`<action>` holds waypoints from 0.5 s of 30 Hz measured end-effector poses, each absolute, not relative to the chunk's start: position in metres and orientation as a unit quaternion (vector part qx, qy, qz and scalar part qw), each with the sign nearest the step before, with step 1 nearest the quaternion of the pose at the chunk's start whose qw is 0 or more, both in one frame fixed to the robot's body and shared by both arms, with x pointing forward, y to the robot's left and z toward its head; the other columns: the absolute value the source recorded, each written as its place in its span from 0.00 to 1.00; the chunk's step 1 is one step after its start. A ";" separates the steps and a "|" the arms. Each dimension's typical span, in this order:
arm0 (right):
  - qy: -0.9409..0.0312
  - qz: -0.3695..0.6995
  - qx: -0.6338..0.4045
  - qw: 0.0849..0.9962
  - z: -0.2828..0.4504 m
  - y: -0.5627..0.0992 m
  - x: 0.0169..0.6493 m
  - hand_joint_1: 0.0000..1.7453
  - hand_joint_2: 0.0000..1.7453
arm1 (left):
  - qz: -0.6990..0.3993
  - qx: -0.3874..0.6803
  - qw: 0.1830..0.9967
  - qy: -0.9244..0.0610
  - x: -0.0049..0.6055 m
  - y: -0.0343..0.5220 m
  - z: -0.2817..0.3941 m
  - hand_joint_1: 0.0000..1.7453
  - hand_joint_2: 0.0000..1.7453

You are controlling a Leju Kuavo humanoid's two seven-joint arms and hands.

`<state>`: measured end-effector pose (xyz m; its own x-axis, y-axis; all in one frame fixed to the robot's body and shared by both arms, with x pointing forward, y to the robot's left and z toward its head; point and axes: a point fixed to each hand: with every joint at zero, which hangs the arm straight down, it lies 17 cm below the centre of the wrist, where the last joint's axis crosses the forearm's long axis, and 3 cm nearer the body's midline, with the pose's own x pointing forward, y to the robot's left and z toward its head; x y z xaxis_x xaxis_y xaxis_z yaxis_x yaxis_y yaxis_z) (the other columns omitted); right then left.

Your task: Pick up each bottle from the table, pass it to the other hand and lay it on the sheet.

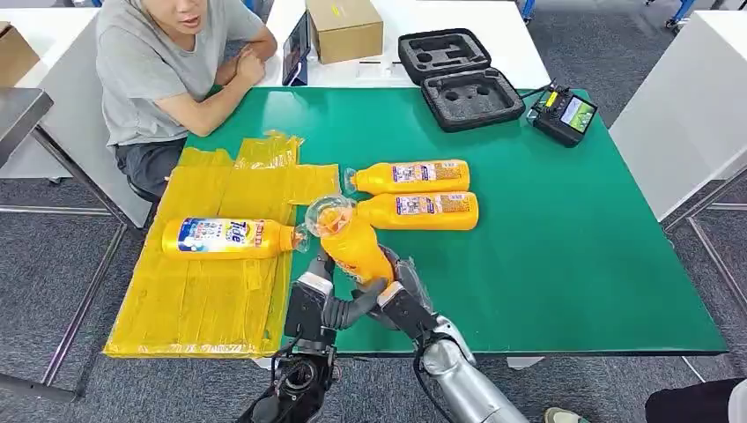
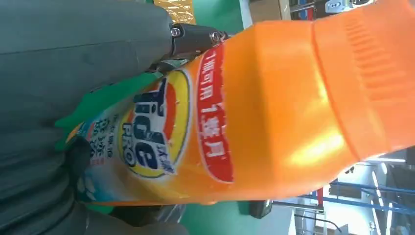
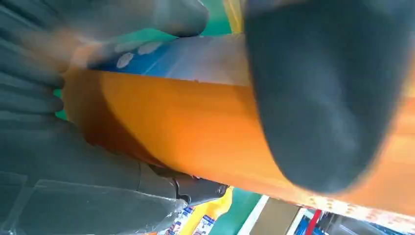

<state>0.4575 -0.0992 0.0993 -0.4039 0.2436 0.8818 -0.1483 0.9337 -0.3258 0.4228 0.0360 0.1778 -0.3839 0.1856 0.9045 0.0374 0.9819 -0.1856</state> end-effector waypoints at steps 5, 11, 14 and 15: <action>-0.817 0.189 -0.033 0.544 0.097 -0.094 0.455 1.00 1.00 | 0.069 -0.073 0.548 -0.831 0.425 0.033 0.183 0.00 1.00; -0.815 0.192 -0.033 0.545 0.095 -0.092 0.456 1.00 1.00 | 0.071 -0.070 0.548 -0.831 0.425 0.034 0.184 0.00 1.00; -0.814 0.191 -0.035 0.547 0.093 -0.091 0.455 1.00 1.00 | 0.074 -0.066 0.547 -0.831 0.426 0.035 0.185 0.10 1.00; -0.815 0.192 -0.036 0.546 0.093 -0.090 0.455 1.00 1.00 | 0.075 -0.066 0.547 -0.831 0.427 0.035 0.186 0.89 1.00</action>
